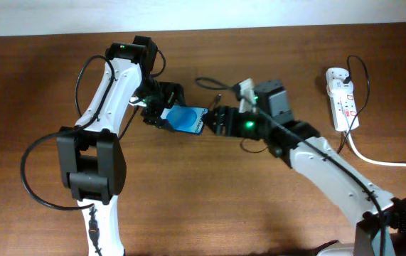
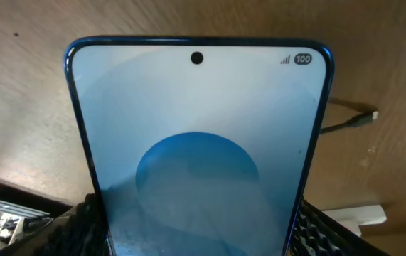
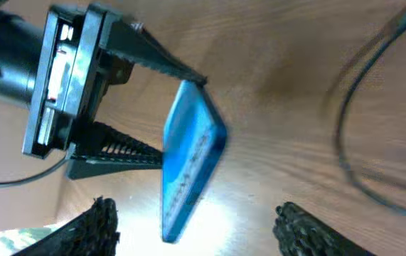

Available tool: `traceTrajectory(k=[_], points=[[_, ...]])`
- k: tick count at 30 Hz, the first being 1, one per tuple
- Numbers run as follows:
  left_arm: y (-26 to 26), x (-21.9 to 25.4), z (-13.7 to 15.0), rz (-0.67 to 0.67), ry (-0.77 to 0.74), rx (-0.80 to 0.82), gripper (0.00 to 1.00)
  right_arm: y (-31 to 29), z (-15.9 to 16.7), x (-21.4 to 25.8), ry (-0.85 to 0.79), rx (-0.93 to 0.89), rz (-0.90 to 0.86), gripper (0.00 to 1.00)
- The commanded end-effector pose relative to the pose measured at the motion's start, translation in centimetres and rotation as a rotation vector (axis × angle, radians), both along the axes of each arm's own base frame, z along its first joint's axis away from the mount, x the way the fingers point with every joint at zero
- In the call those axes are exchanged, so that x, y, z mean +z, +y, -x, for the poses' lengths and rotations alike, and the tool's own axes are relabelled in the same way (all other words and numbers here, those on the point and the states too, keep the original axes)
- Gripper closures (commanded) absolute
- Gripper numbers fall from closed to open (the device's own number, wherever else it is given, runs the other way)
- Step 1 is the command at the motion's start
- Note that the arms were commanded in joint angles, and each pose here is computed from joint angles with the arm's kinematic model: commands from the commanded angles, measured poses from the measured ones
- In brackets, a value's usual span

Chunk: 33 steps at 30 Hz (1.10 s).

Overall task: Plug charger to phone and switch on socket
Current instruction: 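Move the right gripper to the phone and grasp its side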

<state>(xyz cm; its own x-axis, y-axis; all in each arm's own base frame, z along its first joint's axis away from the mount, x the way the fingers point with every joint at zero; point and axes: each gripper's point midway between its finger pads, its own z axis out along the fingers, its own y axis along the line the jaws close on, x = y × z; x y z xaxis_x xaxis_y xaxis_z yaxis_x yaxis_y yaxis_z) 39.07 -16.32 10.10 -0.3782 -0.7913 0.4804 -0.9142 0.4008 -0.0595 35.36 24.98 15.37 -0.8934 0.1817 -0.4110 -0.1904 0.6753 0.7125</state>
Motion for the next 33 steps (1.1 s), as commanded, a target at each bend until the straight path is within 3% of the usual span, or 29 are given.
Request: traceTrajectory(k=[1,15,29,32,33], points=[[-0.2,0.3,0.3,-0.002,0.019,0.005,1.0,1.3,-0.4,-0.5,0.01,-0.044,0.01,0.31],[-2.7,0.0,1.2,-0.028,-0.015,-0.098,1.0,3.0,-1.0,-3.7,0.25,-0.194,-0.106,0.62],[-2.8,0.0,1.1,-0.023,-0.018,-0.098,1.0,3.0,-0.7,-4.0,0.284,-0.208,-0.108,0.83],[-2.8,0.0,1.1,-0.023,-0.018,-0.098,1.0,3.0,-0.7,-4.0,0.283,-0.208,-0.109,0.96],[-2.8,0.0,1.1,-0.023,-0.018,-0.098,1.0,3.0,-0.7,-4.0,0.281,-0.208,-0.11,0.96]])
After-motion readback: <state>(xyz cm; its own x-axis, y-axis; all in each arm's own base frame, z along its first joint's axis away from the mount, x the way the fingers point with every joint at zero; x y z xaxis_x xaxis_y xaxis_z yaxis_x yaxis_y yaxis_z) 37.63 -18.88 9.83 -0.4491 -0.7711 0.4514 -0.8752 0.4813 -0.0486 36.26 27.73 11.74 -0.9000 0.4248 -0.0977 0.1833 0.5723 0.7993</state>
